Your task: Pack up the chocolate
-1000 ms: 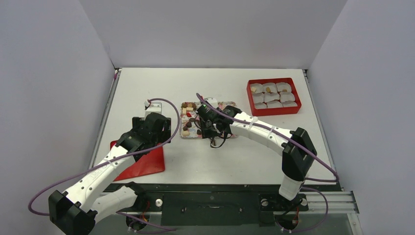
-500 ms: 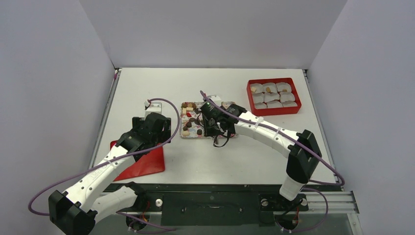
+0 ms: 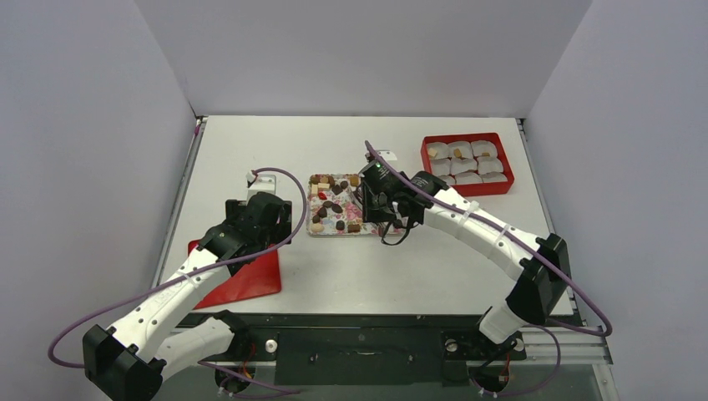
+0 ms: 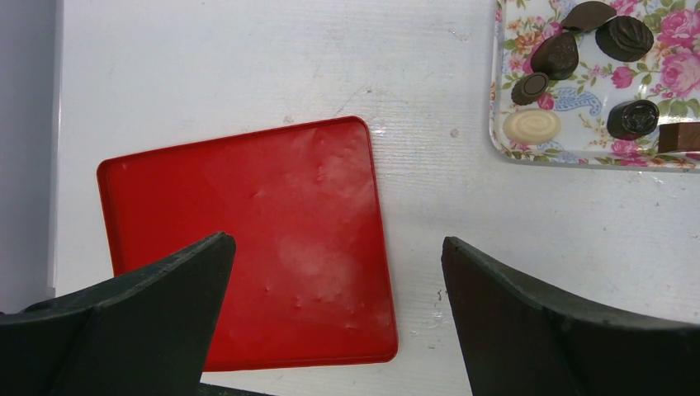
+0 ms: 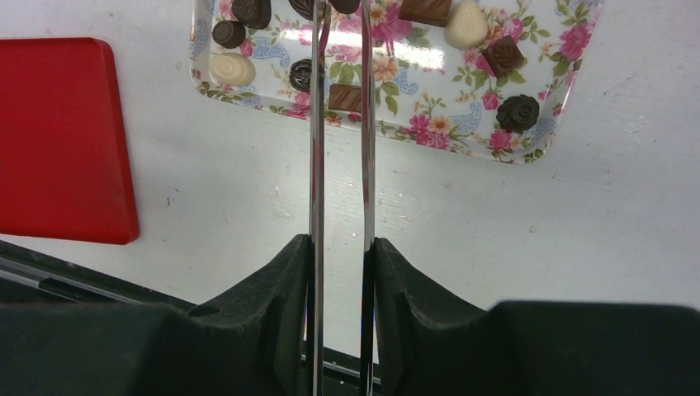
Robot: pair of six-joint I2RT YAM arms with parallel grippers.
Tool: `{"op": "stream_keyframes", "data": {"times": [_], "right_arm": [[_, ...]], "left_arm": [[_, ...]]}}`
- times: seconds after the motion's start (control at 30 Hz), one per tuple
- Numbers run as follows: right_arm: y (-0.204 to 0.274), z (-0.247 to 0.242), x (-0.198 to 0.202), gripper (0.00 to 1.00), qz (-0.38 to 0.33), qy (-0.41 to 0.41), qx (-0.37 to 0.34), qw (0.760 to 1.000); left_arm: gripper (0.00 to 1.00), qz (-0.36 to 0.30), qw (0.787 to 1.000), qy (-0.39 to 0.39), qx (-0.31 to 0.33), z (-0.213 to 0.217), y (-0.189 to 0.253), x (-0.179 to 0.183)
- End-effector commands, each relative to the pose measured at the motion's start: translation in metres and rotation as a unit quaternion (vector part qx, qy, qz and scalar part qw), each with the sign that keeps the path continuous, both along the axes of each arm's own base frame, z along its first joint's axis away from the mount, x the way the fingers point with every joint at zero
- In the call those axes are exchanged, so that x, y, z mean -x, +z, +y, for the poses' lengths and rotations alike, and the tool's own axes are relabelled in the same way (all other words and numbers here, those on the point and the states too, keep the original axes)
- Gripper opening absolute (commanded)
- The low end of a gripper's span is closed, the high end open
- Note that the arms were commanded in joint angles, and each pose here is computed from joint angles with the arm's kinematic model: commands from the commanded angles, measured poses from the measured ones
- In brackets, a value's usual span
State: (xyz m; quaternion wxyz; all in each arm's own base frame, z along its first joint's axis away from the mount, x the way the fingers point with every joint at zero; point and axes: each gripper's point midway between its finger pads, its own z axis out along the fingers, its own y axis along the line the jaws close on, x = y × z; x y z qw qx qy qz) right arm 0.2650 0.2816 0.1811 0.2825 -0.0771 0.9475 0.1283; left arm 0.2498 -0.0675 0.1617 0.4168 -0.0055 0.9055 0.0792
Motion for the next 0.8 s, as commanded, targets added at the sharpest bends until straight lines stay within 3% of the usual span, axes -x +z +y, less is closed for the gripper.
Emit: {"op": "stream_keyframes", "data": {"times": [0.0,0.4,0.77], "right_arm": [[0.015,-0.007,0.000,0.24,-0.011,-0.011,-0.022,1.000],[0.021,-0.027,-0.013,0.23,-0.016,-0.036,-0.031,0.999],[0.052,-0.108,-0.051,0.23,-0.046,-0.136,-0.038,0.989]], "left_arm": [[0.96,-0.019,1.000,0.002,0.014,-0.001,0.012,-0.005],[0.96,-0.013,1.000,0.002,0.014,-0.001,0.009,-0.006],[0.96,0.000,1.000,-0.001,0.016,-0.004,0.002,-0.008]]}}
